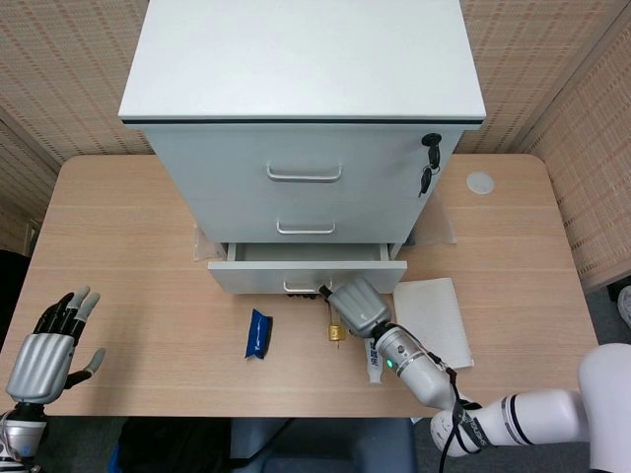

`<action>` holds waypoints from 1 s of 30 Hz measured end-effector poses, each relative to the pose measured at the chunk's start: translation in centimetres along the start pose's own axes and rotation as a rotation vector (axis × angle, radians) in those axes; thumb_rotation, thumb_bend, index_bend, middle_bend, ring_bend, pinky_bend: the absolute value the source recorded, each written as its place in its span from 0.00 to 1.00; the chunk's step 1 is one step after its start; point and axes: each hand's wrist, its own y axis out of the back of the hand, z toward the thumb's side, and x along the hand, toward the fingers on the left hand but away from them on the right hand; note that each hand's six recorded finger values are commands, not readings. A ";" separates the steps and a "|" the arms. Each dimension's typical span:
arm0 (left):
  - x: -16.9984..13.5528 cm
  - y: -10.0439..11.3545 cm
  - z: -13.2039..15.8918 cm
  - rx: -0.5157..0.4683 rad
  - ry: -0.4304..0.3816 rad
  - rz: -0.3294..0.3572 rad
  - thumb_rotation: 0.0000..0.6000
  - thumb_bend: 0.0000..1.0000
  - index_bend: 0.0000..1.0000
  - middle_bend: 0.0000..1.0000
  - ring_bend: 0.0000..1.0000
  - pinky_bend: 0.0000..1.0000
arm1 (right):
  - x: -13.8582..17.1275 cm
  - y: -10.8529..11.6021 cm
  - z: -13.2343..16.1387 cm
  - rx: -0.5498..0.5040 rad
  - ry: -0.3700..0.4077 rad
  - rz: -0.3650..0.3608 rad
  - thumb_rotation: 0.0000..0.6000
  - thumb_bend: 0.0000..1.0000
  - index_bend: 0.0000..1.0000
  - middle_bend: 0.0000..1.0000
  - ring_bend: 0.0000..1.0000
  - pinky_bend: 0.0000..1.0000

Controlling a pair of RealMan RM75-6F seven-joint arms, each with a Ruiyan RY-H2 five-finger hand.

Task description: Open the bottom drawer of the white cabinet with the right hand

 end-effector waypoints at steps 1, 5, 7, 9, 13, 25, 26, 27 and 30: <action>0.0 0.0 0.0 -0.001 0.001 0.001 1.00 0.33 0.06 0.00 0.04 0.13 | 0.2 0.0 0.1 0.002 0.004 0.000 1.00 0.33 0.15 0.91 0.98 0.90; 0.0 0.0 0.0 0.001 0.001 0.001 1.00 0.33 0.06 0.00 0.04 0.13 | 0.8 0.1 0.6 0.006 0.019 -0.006 1.00 0.33 0.15 0.91 0.98 0.90; 0.0 0.0 0.0 0.002 0.003 0.001 1.00 0.33 0.06 0.00 0.04 0.13 | 1.1 0.2 0.8 0.008 0.025 -0.007 1.00 0.33 0.15 0.91 0.98 0.90; -0.1 0.1 -0.1 0.002 0.004 0.002 1.00 0.33 0.06 0.00 0.04 0.13 | 1.4 0.1 0.9 0.011 0.030 -0.004 1.00 0.33 0.15 0.91 0.98 0.90; -0.2 0.3 -0.3 0.003 0.010 0.007 1.00 0.33 0.06 0.00 0.04 0.13 | 1.8 0.0 1.2 0.022 0.036 0.005 1.00 0.33 0.15 0.91 0.98 0.90; -0.5 0.4 -0.4 0.002 0.014 0.008 1.00 0.33 0.06 0.00 0.04 0.13 | 3.0 -0.1 2.3 0.035 0.067 0.020 1.00 0.33 0.15 0.91 0.98 0.90; -0.5 0.4 -0.4 0.002 0.014 0.009 1.00 0.33 0.06 0.00 0.04 0.13 | 3.2 -0.1 2.4 0.036 0.070 0.021 1.00 0.33 0.15 0.91 0.98 0.90; -0.5 0.4 -0.4 0.002 0.014 0.009 1.00 0.33 0.06 0.00 0.04 0.13 | 3.3 -0.2 2.5 0.037 0.074 0.023 1.00 0.33 0.15 0.91 0.98 0.90; -0.5 0.4 -0.4 0.002 0.013 0.010 1.00 0.33 0.06 0.00 0.04 0.13 | 3.7 -0.1 2.8 0.040 0.084 0.024 1.00 0.33 0.15 0.91 0.98 0.90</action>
